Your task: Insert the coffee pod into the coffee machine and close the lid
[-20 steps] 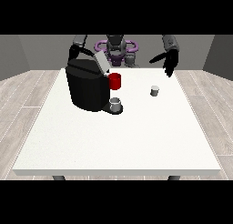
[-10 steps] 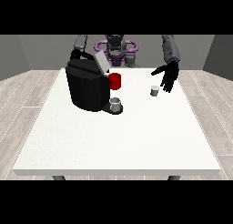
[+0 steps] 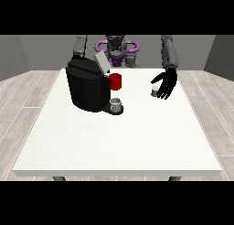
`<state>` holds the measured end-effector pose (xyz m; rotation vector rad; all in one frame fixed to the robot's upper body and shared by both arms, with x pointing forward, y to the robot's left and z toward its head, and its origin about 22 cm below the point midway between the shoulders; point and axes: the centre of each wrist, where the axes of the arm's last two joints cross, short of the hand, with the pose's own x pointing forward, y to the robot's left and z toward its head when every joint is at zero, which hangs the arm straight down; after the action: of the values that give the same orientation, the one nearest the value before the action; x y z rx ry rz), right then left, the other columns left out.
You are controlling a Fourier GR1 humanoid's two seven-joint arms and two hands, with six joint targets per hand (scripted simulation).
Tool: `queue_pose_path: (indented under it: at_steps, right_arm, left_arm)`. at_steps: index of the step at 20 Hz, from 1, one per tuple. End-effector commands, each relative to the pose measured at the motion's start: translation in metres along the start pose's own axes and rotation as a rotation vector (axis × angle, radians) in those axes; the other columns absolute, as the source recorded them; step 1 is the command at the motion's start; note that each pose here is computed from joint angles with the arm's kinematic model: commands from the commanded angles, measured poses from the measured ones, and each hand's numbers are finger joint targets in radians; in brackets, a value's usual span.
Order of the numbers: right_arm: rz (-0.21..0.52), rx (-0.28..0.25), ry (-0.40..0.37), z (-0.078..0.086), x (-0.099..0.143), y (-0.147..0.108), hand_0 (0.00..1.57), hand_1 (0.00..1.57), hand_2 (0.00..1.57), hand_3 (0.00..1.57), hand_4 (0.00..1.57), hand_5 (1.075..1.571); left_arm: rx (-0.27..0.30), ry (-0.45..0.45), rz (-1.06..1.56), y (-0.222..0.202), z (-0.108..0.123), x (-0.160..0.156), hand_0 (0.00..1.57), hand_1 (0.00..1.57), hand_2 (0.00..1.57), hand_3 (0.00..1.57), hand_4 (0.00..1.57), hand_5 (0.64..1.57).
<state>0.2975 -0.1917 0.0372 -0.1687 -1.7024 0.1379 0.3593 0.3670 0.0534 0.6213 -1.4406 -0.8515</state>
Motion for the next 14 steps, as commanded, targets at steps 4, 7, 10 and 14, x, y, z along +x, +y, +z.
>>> queue_pose_path:
  at_steps: [4,7,10,14]
  right_arm:
    - [0.021,0.018,0.027,0.010,-0.021,0.013,0.00,0.00,0.00,0.00,0.00,1.571]
    - [0.015,0.035,0.054,0.007,-0.016,0.025,0.00,0.00,0.00,0.00,0.00,1.571]
    - [-0.035,0.023,-0.024,-0.020,-0.001,0.003,0.00,0.00,0.00,0.00,0.00,1.571]
    - [-0.001,0.055,0.057,0.012,-0.030,0.012,0.00,0.00,0.00,0.00,0.00,1.571]
  left_arm:
    - [0.009,-0.060,-0.163,-0.029,-0.014,0.015,1.07,1.07,1.13,0.93,0.46,1.571]
    - [-0.023,-0.015,-0.260,-0.012,-0.019,0.014,0.92,0.92,1.02,0.84,0.41,1.571]
    - [-0.026,-0.041,-0.314,-0.015,-0.022,0.015,0.83,0.83,1.00,0.86,0.34,1.571]
    - [-0.174,0.058,-0.384,-0.026,-0.001,-0.019,0.76,0.76,0.93,0.77,0.35,1.571]
